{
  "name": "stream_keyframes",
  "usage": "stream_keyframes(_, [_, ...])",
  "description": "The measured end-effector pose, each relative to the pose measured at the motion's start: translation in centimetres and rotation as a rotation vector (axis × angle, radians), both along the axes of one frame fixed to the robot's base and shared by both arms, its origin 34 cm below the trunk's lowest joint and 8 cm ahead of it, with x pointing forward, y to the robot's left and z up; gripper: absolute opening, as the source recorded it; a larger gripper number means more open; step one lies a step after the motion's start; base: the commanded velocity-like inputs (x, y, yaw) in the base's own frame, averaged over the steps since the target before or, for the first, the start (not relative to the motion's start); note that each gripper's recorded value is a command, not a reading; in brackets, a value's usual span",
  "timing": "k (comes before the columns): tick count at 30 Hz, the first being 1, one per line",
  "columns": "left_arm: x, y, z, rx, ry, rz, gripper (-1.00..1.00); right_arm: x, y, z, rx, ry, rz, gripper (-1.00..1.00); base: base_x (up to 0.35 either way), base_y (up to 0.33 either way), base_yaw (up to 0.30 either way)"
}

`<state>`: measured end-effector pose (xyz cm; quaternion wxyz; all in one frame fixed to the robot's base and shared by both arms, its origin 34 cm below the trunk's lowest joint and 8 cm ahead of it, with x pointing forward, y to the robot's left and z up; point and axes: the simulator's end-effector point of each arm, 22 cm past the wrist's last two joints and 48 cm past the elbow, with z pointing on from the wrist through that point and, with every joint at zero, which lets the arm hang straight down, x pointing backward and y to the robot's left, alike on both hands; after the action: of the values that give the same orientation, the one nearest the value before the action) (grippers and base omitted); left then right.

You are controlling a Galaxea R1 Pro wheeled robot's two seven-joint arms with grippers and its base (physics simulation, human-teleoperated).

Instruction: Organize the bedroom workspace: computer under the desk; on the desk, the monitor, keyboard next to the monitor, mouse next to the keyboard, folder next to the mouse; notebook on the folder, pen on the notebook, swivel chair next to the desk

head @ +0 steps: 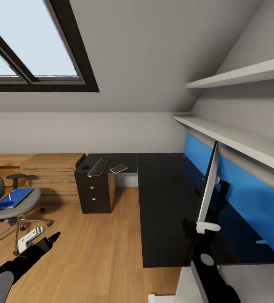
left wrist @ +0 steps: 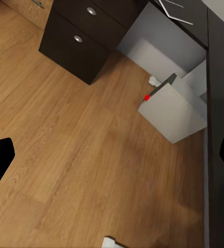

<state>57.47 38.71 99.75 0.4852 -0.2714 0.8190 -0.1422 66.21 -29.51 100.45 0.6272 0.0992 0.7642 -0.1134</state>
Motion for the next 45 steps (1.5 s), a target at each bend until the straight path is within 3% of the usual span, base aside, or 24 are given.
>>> stream_keyframes(45, [0.1, -0.6, -0.1, -0.001, 0.001, -0.012, 1.00, -0.9, -3.8, -2.4, -0.006, 0.053, -0.064, 1.00, 0.027, 0.000, 0.000])
